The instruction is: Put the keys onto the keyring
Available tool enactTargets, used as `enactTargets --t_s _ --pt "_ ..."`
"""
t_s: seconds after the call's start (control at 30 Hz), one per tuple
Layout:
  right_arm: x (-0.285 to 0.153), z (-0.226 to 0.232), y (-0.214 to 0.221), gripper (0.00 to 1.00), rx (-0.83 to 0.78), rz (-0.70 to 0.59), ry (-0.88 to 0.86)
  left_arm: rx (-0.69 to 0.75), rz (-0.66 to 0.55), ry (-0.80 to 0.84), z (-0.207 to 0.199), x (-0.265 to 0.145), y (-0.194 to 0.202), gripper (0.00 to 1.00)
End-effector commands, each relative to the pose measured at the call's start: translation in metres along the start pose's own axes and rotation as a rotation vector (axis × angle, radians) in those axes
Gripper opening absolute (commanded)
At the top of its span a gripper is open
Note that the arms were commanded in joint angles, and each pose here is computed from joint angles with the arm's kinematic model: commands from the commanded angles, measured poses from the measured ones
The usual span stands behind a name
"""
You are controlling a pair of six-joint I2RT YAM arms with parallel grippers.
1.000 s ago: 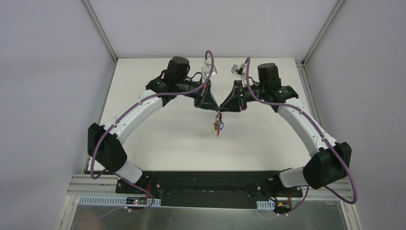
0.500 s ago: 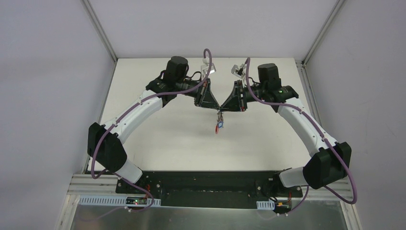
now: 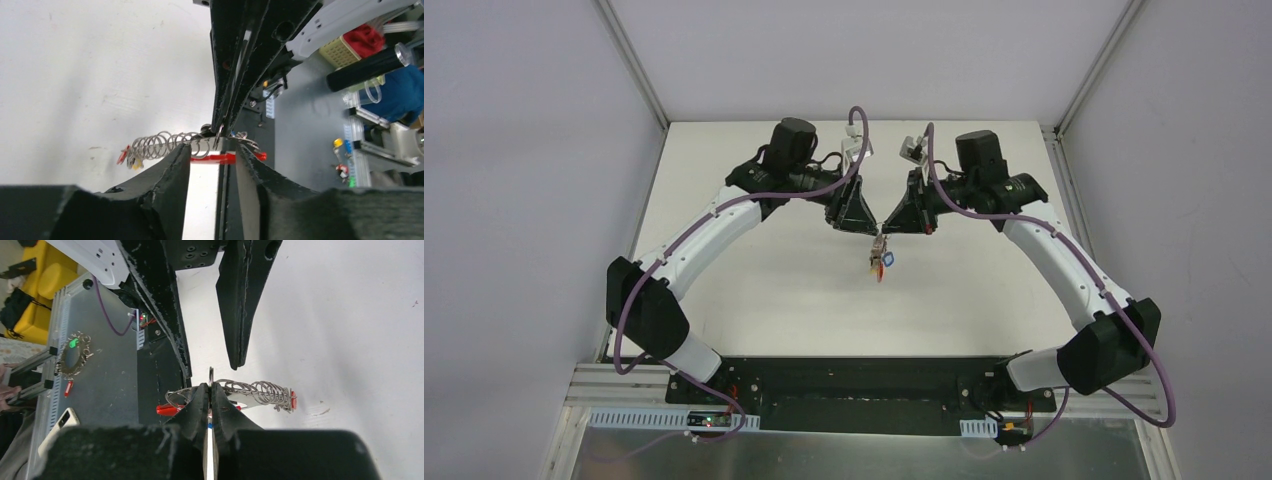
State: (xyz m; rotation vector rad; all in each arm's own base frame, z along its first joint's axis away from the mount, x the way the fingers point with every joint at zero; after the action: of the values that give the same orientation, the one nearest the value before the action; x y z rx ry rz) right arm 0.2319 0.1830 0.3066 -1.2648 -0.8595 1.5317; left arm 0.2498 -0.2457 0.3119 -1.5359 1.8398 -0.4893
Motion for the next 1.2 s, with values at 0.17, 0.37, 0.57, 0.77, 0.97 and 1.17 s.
enactTargets --t_s 0.17,0.37,0.57,0.77,0.97,1.17 --pt "0.002 0.007 -0.013 0.0 -0.095 0.109 0.042 0.191 -0.005 -0.082 -0.016 -0.02 -0.013 0.48" --pt "0.005 0.007 -0.011 0.0 -0.084 0.104 0.036 0.205 0.007 -0.053 -0.011 -0.013 -0.011 0.4" --pt "0.007 0.006 -0.009 0.0 -0.069 0.096 0.028 0.206 0.027 -0.034 -0.009 -0.004 -0.008 0.34" --pt "0.007 0.007 -0.009 0.0 -0.066 0.094 0.032 0.201 0.038 -0.011 -0.007 0.003 -0.006 0.32" --pt "0.007 0.007 -0.008 0.0 -0.062 0.092 0.038 0.188 0.057 0.001 -0.006 0.008 0.0 0.25" --pt "0.008 0.006 -0.007 0.0 -0.056 0.089 0.035 0.183 0.059 0.012 -0.006 0.01 0.0 0.13"
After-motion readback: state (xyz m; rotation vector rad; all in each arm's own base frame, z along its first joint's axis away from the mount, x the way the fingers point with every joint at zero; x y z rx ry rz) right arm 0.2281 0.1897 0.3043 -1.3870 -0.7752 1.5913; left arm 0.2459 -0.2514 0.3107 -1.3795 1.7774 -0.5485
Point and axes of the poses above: each gripper's point midway between its finger pads, its own x axis out along the fingers, its own z axis along the line the jaws close on, y = z × x, the point moved 9 cm from there along -x, back along the fingers, and after that the axes turned 14 degrees about -x, right-handed, at the moved point
